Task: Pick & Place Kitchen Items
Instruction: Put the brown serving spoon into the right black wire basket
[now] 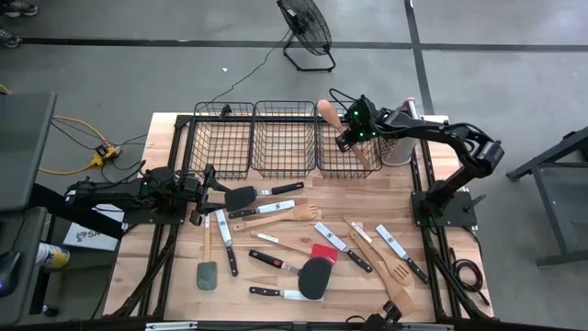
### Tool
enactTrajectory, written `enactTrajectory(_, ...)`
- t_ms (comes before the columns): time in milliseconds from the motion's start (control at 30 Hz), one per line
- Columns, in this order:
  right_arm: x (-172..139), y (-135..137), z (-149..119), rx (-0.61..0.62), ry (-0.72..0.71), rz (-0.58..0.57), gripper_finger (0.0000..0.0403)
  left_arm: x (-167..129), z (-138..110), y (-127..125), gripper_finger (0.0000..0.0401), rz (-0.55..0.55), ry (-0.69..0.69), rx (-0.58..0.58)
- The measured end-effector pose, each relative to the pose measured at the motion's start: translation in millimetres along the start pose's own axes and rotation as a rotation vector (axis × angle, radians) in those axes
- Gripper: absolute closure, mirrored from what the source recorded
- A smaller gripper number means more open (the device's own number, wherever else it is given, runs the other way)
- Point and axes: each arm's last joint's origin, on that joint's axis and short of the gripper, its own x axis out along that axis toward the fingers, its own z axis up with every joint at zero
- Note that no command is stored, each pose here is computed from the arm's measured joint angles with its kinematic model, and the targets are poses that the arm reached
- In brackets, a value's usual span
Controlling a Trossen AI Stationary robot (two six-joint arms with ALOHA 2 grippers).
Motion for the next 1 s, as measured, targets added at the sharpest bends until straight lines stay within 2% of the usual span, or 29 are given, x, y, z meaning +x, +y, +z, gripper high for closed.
enactTrajectory(433,2,-1,-1,0.014,0.002,-0.018,0.0282,0,0,0,0.0189,0.0,0.0,0.0)
enactTrajectory(800,0,1,4,0.04,-0.041,0.017,0.0282,0,0,0,0.0189,0.0,0.0,0.0)
enactTrajectory(1000,-20,3,8,0.039,-0.094,0.058,0.0282,0,0,0,0.0189,0.0,0.0,0.0)
